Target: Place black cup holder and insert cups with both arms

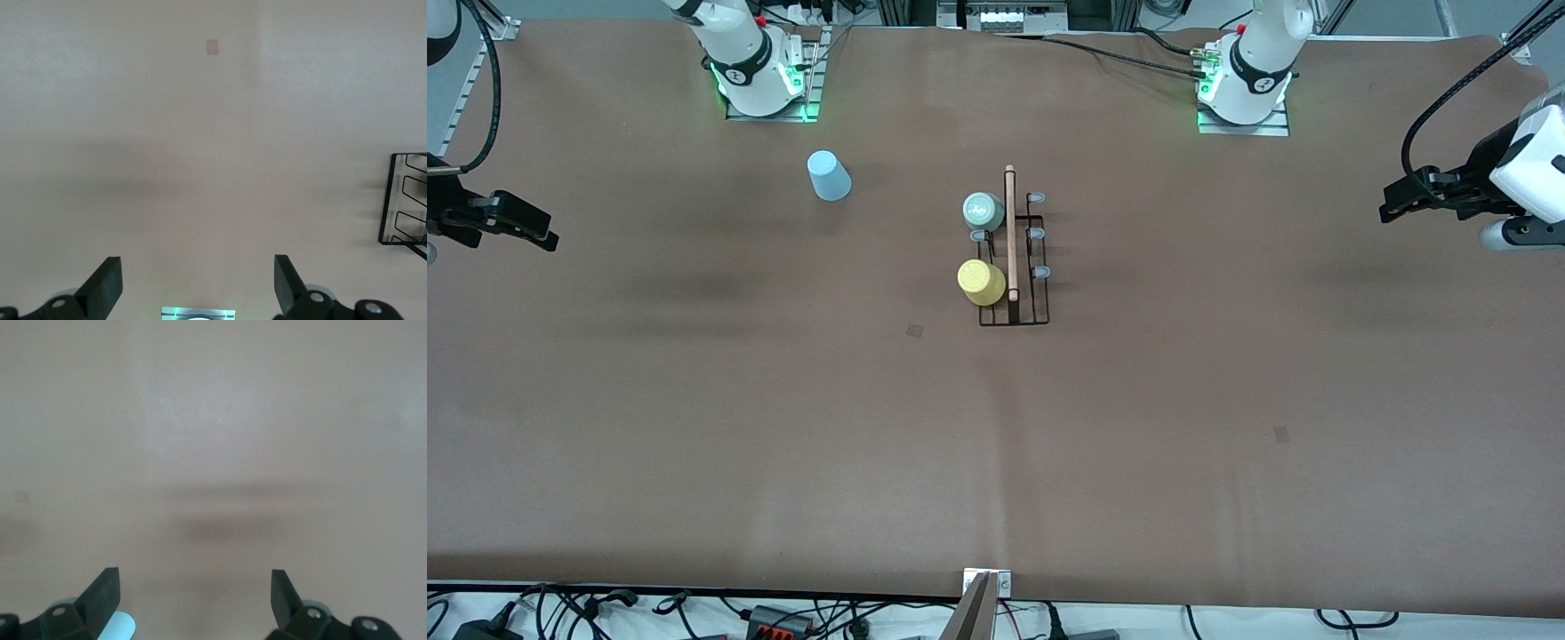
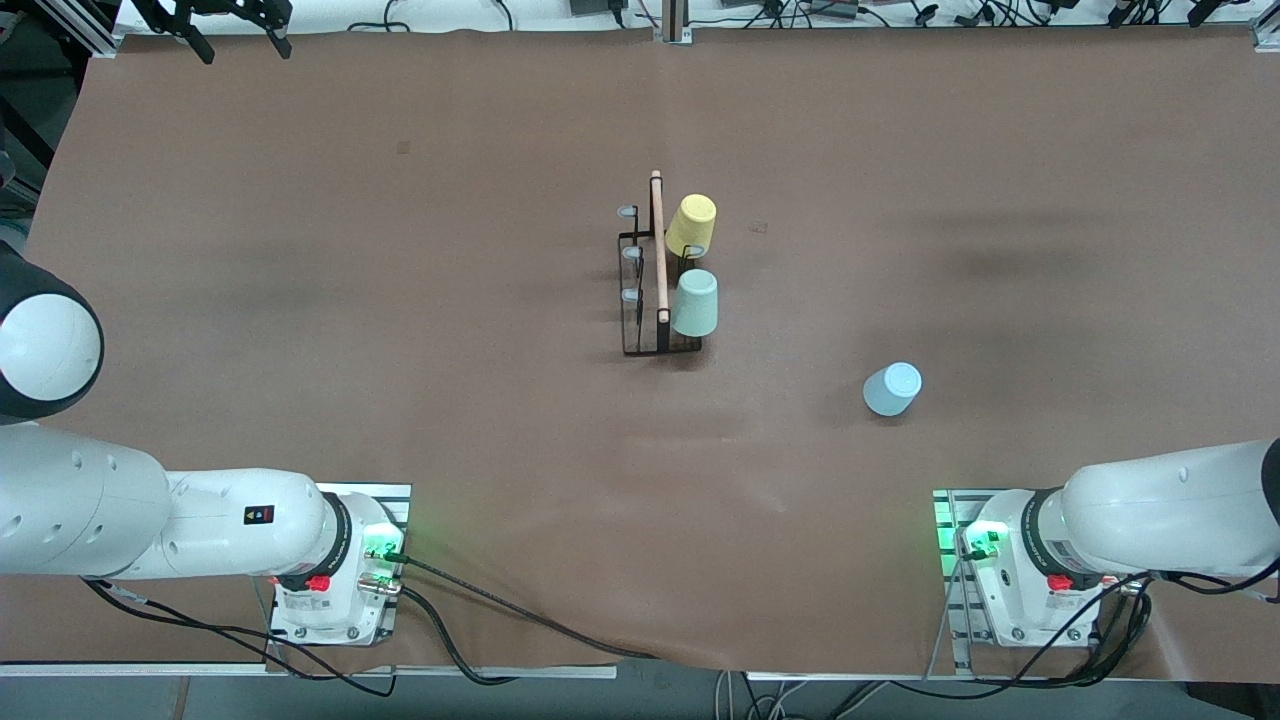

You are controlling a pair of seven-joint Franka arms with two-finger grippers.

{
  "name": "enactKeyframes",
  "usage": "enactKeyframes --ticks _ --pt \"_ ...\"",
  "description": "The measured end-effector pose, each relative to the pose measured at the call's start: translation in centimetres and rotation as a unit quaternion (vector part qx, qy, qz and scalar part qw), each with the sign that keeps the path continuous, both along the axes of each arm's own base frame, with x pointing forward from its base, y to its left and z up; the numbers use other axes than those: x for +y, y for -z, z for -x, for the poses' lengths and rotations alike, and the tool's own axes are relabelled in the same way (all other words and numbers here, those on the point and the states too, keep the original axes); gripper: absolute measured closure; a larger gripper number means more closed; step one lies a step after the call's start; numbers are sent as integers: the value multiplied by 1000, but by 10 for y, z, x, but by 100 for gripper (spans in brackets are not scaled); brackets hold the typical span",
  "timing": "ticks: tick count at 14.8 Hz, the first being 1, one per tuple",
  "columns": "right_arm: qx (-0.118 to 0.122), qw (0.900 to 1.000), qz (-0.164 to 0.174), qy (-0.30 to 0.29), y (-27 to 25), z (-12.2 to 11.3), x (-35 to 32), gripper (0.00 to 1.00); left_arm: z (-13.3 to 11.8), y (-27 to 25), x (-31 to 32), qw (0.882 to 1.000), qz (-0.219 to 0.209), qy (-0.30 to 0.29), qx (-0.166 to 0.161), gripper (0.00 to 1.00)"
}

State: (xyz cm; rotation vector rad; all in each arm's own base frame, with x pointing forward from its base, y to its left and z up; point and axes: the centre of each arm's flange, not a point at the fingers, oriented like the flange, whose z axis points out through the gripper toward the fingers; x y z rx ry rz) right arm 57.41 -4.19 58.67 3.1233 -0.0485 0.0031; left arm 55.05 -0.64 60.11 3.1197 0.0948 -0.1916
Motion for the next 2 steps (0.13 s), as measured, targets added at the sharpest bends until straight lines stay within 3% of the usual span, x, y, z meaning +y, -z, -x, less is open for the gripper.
enactKeyframes --ticks 2 --pt "2 1000 0 0 0 0 0 0 0 0 0 1000 0 0 0 0"
